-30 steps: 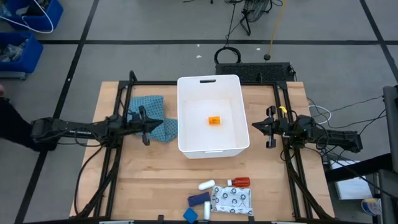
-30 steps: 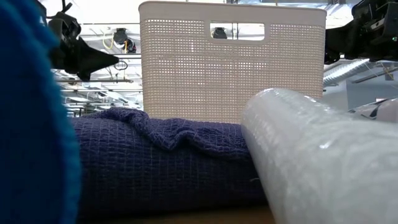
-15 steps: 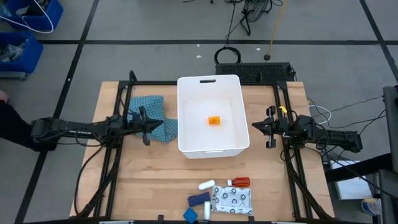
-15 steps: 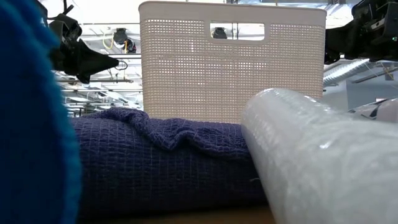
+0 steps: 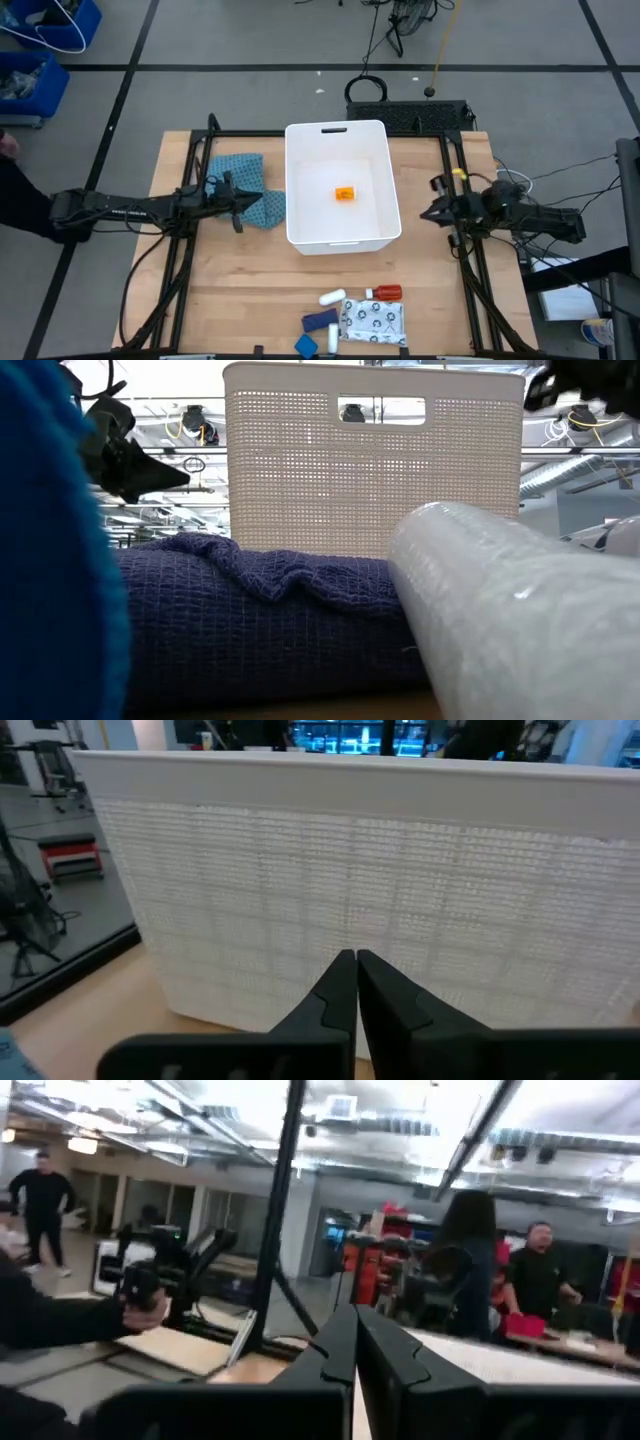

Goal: Pick & place medical supplies in basket/bin
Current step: Put the medicine bottle into the white bin

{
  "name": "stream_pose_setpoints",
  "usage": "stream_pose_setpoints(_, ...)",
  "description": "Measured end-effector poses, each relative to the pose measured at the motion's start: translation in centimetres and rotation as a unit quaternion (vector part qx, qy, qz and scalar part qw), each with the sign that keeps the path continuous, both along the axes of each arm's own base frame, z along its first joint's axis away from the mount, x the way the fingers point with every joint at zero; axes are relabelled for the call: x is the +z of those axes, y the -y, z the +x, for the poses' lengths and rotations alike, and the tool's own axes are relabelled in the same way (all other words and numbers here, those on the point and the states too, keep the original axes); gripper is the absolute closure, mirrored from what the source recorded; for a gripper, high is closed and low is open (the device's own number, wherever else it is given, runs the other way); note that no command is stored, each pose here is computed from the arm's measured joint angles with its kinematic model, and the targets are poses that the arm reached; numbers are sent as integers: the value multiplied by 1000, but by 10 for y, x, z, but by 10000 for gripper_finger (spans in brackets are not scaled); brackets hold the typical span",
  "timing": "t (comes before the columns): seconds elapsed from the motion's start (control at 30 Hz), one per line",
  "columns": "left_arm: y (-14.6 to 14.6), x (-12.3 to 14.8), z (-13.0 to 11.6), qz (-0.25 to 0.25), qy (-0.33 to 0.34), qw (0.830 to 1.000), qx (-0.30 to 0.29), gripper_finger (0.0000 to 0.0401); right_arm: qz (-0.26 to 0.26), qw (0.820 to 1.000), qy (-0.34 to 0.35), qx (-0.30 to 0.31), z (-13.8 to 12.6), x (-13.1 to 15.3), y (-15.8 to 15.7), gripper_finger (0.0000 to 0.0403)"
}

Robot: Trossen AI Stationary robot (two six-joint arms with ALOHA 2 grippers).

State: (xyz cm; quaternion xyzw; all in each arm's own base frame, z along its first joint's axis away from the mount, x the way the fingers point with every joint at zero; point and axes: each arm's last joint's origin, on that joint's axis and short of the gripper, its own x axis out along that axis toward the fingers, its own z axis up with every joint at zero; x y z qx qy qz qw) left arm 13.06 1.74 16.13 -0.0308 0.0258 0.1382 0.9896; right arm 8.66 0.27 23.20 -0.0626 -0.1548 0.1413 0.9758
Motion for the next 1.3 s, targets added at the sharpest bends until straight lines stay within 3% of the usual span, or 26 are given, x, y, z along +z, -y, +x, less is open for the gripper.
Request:
stream_pose_setpoints(0.27,0,0,0,1,-1,1000,1,377,-16,997,-75,28,11,51,-5,403)
stream_pose_setpoints(0.5,0,0,0,8,-3,1000,1,372,-22,980,-177,90,38,83,-23,403)
stream_pose_setpoints(0.7,0,0,0,15,-5,1000,1,393,-83,962,-227,124,56,93,-57,403)
stream_pose_setpoints(0.9,0,0,0,16,-8,1000,1,387,-161,937,-297,94,71,71,-111,403)
stream_pose_setpoints(1.03,0,-1,0,15,-8,1000,1,371,-210,920,-329,32,79,44,-148,403)
stream_pose_setpoints(1.13,0,0,0,14,-8,1000,1,366,-202,909,-364,-14,84,26,-161,402)
stream_pose_setpoints(1.3,0,0,0,1,-4,1000,1,364,-156,901,-404,-28,92,11,-169,386)
